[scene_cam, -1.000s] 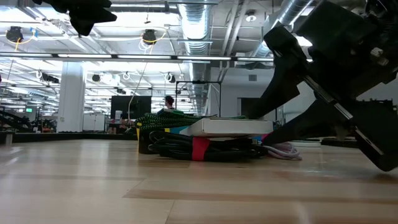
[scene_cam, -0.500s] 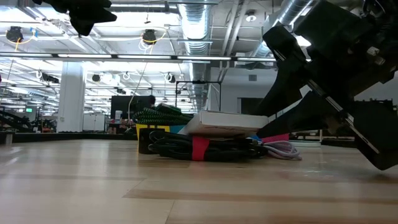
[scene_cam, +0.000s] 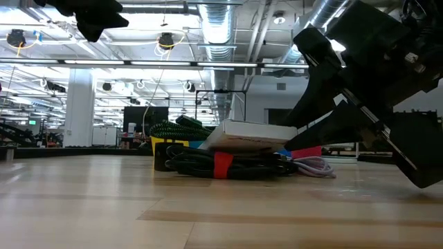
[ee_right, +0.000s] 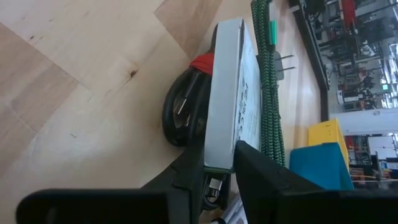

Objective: Pick and place items into bin
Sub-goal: Put the white box into the dark blue bin

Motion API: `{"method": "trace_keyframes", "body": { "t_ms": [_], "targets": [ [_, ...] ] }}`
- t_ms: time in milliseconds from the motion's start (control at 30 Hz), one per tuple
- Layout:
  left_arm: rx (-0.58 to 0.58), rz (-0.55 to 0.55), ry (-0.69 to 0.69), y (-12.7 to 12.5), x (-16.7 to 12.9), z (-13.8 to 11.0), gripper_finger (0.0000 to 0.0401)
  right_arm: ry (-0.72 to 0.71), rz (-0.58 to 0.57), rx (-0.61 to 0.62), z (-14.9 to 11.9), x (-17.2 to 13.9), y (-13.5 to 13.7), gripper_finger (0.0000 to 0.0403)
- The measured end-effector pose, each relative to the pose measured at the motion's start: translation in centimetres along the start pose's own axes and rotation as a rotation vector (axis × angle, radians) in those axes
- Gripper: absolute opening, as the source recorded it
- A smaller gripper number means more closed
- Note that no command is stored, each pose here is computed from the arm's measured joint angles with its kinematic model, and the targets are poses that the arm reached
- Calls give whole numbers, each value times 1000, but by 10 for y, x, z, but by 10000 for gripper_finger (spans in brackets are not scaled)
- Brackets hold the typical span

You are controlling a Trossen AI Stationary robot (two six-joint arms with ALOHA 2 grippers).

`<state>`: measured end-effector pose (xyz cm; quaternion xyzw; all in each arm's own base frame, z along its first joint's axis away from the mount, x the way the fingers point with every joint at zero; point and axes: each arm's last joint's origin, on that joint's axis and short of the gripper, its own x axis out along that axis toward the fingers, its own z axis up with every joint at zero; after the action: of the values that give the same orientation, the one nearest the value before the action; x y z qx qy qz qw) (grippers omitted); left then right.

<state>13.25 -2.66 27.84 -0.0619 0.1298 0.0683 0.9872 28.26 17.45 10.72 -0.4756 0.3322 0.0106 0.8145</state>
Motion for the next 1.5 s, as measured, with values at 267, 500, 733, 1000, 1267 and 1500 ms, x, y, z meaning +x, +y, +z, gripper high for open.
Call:
{"method": "trace_keyframes", "body": {
  "t_ms": [267,500,733,1000,1267,1500],
  "targets": [
    [0,0,0,0,0,0,164,4,-79,-45,4,-3,-1,73],
    [-1,0,0,0,0,0,164,0,-121,-93,10,-6,-2,56],
    [-1,0,0,0,0,0,164,23,-153,-119,11,-7,-3,43],
    [-5,0,0,0,0,0,164,53,-218,-140,16,-8,-9,44],
    [-5,0,0,0,0,0,164,80,-282,-208,32,-7,-25,44],
    [-4,0,0,0,0,0,164,162,-341,-269,36,5,-50,44]
  ]
}}
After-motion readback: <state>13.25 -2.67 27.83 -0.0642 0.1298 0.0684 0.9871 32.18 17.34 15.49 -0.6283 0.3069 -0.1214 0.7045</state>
